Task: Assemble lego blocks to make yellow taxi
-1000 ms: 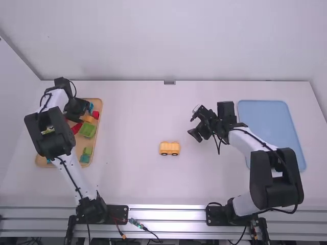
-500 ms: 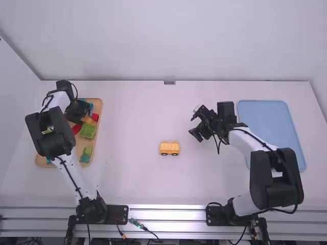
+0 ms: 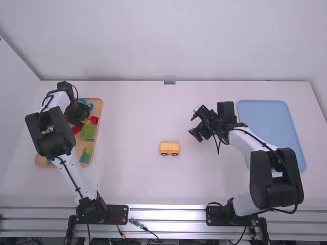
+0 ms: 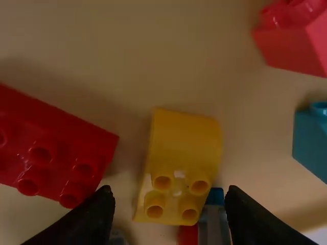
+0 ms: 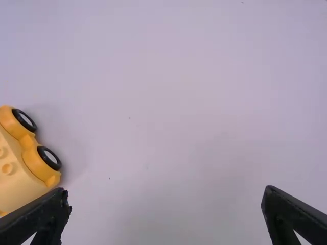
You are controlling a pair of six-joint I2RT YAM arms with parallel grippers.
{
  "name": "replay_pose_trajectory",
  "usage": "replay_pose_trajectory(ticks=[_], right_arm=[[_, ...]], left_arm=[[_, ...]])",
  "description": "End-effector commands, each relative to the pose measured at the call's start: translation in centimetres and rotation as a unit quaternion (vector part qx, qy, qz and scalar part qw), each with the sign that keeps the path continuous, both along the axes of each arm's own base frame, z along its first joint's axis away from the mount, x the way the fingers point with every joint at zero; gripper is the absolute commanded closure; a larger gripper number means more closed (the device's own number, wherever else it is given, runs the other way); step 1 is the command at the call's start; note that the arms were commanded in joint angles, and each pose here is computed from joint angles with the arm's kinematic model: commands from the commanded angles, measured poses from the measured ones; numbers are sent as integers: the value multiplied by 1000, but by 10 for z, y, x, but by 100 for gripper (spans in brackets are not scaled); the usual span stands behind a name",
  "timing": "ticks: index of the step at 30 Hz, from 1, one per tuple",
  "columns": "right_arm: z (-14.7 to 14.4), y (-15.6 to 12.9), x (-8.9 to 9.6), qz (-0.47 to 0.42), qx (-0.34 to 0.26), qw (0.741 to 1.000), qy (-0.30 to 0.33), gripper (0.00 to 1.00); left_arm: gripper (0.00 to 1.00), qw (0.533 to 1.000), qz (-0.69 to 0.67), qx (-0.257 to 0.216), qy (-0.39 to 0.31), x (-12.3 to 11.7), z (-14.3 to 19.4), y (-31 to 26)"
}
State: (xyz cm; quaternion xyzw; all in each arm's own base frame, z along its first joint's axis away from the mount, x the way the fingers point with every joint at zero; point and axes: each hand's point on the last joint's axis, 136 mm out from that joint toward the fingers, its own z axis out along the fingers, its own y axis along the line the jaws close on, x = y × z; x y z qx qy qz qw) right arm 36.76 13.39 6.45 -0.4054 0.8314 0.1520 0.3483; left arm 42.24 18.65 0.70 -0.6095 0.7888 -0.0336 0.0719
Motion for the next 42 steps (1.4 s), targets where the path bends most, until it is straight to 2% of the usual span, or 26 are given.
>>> replay_pose_trajectory(ticks=[1,4,8,18,22,28,29,30,31,35,38,42], right_arm=[[22,1,9,-1,6,1000,-28,1],[22,1,9,-1,6,1000,-28,1],[21,3,8,1,6,1000,-27,1],[19,-2,6,-4,5,1000,-18,1],[19,-4,7,-7,5,1000,-18,1],[18,-4,7,-7,4,1000,-18,1],[18,-4,7,-7,4,1000,-17,1],[18,-4,7,-7,4,1000,-17,1],[18,-4,7,-7,5,1000,-17,1],[18,-4,7,-7,4,1000,-17,1],[18,-3,6,-6,4,1000,-17,1],[18,-4,7,-7,4,1000,-17,1]], left_arm=[[41,1000,0,11,9,-2,-1,3],[38,1000,-9,11,10,-1,-1,-1],[41,999,-8,36,29,-6,-1,3],[61,998,-13,41,37,-9,-3,1],[64,997,-3,62,53,-17,-6,10],[70,996,-5,68,50,-17,-11,12],[70,996,-5,68,50,-17,-12,12],[66,996,-5,71,51,-18,-12,12],[57,996,-2,73,53,-19,-13,14],[45,995,-4,79,57,-21,-15,14],[45,994,0,87,61,-23,-15,19],[56,994,-2,90,55,-19,-14,18]])
